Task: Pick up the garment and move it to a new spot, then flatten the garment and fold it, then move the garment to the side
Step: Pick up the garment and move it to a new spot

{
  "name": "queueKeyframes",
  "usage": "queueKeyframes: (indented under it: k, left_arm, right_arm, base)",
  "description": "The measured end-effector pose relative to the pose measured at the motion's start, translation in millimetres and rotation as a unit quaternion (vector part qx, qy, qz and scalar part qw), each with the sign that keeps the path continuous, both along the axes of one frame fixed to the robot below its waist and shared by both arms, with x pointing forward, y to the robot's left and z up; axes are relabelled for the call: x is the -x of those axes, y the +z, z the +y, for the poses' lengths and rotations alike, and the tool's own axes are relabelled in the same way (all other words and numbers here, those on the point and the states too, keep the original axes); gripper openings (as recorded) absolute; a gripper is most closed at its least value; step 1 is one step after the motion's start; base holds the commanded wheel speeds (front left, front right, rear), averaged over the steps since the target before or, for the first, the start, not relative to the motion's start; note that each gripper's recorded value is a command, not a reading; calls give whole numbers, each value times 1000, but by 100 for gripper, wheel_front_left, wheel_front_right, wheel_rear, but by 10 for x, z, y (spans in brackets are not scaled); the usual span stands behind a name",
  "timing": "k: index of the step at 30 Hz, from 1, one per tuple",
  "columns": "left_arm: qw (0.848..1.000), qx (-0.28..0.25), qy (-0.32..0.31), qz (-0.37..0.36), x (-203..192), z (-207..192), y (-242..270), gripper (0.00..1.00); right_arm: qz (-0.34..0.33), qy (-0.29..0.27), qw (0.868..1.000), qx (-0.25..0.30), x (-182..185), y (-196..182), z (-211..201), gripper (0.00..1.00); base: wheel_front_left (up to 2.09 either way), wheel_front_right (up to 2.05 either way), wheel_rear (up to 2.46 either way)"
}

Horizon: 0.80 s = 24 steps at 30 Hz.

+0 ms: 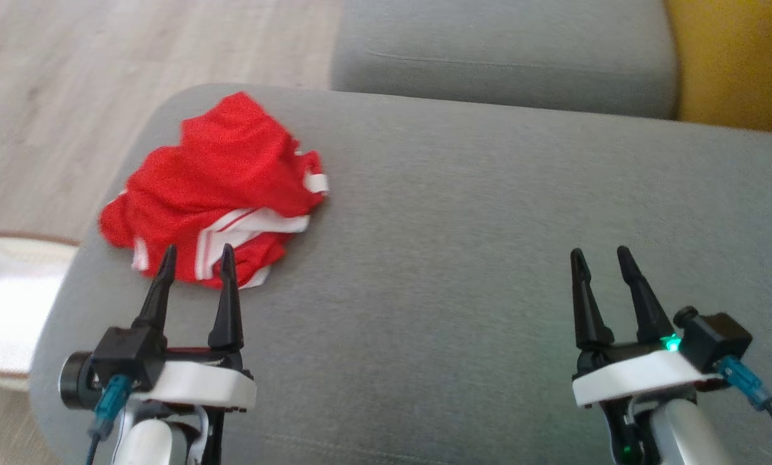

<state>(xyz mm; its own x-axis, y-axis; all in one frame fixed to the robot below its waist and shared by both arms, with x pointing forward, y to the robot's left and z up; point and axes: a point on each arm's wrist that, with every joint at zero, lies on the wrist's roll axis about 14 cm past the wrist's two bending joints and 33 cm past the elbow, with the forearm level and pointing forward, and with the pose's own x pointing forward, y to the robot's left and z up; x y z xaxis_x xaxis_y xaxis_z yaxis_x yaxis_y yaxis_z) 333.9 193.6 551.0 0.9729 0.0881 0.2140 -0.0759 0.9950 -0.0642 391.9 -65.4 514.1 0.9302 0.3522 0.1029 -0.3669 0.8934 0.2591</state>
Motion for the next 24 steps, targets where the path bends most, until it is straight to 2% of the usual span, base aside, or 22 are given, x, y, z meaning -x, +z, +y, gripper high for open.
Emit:
queueKeyframes:
  k: [4,6,14,19,24]
  left_arm:
    - [999,2,40,-2,184,233,1,100]
    - [997,5,71,3,362,394,-42,100]
    - [989,5,145,2,750,771,-52,100]
    - [985,6,172,3,890,880,-60,100]
    - [984,6,177,4,912,900,-64,100]
  right_arm:
    - [9,42,999,4,35,-63,281,100]
    - [10,77,997,7,58,-71,523,100]
    - [11,158,987,4,151,-53,1072,100]
    - [15,189,982,5,218,-82,1266,100]
    - [21,192,981,6,223,-121,1284,100]
  base:
    - [0,0,0]
    - [0,0,0]
    - [0,0,0]
    - [0,0,0]
    - [0,0,0]
